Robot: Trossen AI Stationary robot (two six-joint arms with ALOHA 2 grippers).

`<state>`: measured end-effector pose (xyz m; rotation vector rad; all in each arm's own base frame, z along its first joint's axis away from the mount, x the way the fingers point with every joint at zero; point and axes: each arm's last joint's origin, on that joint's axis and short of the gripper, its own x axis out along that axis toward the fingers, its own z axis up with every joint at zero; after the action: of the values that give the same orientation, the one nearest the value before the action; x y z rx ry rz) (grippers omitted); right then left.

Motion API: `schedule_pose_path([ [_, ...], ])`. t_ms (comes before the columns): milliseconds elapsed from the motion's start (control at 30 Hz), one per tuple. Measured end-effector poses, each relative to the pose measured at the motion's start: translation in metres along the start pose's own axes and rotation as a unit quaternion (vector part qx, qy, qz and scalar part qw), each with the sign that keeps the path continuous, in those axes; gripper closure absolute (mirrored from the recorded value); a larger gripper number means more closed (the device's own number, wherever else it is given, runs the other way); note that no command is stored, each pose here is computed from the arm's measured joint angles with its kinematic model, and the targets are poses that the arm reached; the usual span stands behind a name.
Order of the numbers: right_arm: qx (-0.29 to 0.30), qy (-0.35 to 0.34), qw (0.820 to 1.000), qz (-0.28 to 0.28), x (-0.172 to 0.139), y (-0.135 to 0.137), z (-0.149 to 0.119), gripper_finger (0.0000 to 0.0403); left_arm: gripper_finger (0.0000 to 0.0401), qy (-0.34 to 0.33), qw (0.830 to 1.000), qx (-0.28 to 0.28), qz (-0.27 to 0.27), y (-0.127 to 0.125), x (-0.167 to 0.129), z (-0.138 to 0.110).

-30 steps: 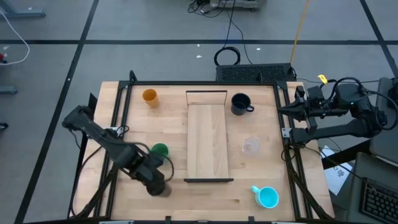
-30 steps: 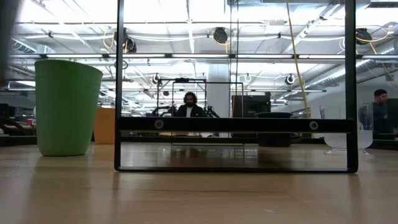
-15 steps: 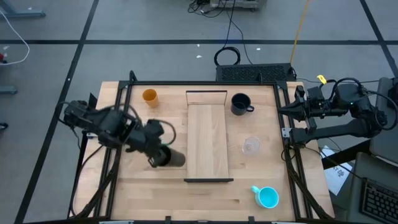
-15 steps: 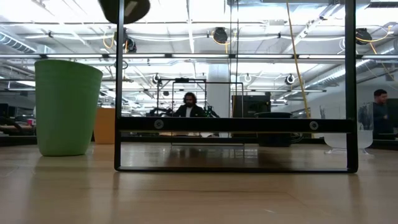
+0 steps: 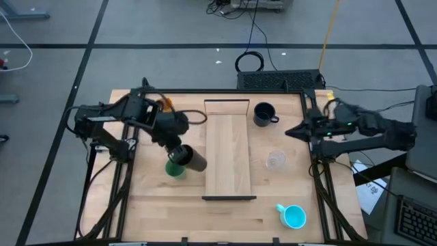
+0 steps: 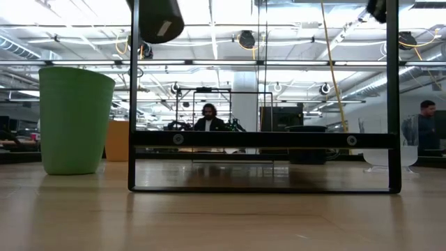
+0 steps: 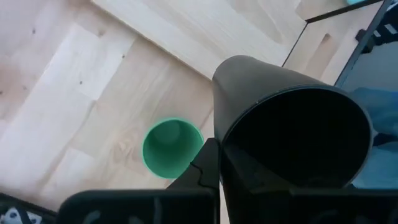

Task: Stack small to large cups/mugs on shelf
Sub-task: Put the black cup on the shelf

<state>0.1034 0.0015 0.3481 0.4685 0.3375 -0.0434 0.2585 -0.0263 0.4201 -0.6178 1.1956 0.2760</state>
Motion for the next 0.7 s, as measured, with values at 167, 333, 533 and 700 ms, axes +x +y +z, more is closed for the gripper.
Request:
schedule_pose_path([
  [167, 0.025, -0.015, 0.998, 0.051, 0.037, 0.0, -0.002, 0.0339, 0.0401, -0.021, 0.999, 0.007, -0.032, 0.01, -0.002, 0.017],
  [333, 0.04, -0.013, 0.997, 0.064, 0.069, 0.0, 0.0, 0.0264, 0.0401, -0.043, 0.998, 0.011, -0.053, 0.015, -0.003, 0.028],
  [533, 0.031, -0.028, 0.994, 0.101, 0.102, 0.003, 0.007, 0.0193, 0.0401, -0.043, 0.995, 0.035, -0.088, 0.009, 0.014, 0.047],
  [700, 0.065, -0.007, 0.985, 0.158, 0.127, 0.005, 0.007, 0.0177, 0.0401, -0.018, 0.994, 0.061, -0.086, 0.005, 0.036, 0.059],
])
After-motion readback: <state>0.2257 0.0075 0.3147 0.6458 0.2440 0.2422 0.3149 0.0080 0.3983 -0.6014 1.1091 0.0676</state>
